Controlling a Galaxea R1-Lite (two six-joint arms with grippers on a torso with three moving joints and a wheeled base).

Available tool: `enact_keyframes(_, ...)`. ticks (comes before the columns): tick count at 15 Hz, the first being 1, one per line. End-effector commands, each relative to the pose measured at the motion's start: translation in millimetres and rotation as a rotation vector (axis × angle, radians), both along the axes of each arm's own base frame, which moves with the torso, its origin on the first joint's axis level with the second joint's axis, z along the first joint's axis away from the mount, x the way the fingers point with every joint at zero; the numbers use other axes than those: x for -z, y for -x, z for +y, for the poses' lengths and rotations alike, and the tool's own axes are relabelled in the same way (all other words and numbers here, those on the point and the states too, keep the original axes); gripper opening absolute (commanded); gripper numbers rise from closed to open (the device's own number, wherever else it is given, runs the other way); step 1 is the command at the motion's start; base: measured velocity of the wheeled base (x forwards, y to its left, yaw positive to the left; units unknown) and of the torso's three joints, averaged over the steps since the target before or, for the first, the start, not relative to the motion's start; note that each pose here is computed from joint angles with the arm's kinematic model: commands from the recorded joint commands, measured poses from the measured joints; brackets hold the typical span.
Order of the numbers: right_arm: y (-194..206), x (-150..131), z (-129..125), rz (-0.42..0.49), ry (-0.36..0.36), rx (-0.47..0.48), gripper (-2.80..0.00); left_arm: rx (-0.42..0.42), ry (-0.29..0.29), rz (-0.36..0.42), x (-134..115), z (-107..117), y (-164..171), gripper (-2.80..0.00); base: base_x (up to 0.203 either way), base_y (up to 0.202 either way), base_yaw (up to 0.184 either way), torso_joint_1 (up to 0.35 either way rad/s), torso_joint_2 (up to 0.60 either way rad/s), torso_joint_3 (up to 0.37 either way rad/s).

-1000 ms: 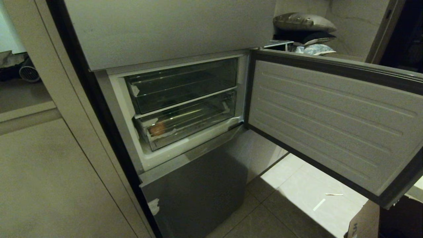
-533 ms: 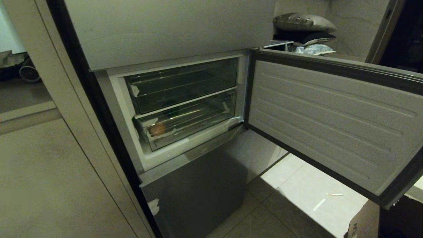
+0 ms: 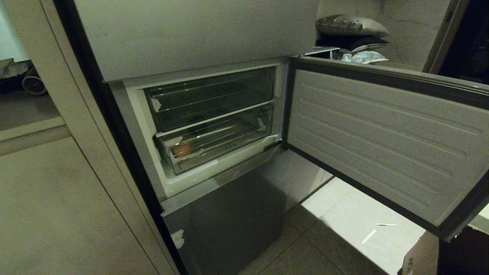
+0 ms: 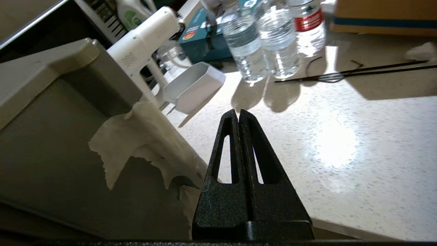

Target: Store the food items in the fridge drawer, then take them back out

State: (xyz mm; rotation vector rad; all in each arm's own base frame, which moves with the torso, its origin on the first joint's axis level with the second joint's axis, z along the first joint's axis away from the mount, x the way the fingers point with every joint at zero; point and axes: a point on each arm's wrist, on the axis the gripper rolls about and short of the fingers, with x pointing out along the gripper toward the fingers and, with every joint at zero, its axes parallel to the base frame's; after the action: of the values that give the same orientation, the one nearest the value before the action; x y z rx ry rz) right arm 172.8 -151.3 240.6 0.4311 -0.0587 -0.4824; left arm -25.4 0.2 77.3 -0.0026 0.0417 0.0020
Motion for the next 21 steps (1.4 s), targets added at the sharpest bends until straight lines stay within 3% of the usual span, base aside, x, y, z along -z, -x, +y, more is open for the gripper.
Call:
enact_keyframes(1,-6.1,1.6,-4.8,0.004,-0.01,-0.022,-2.8,0.0,0.0,0.001,0.0,0.0,-0.1,-2.8,0.0,0.0,0.0,0.0,0.0,0.0)
enact_keyframes(6,-6.8,3.6,-2.6,0.005,-0.019,-0.125,-2.8,-0.001,0.0,0.001,0.0,0.0,-0.1,-2.8,0.0,0.0,0.0,0.0,0.0,0.0)
enact_keyframes(13,11.8,8.3,14.8,0.004,-0.021,-0.132,-2.8,0.0,0.0,0.001,0.0,0.0,-0.1,-2.8,0.0,0.0,0.0,0.0,0.0,0.0)
enact_keyframes(21,54.0,17.1,78.0,-0.043,0.038,-0.261,-2.8,0.0,0.0,0.001,0.0,0.0,-0.1,-2.8,0.0,0.0,0.0,0.0,0.0,0.0)
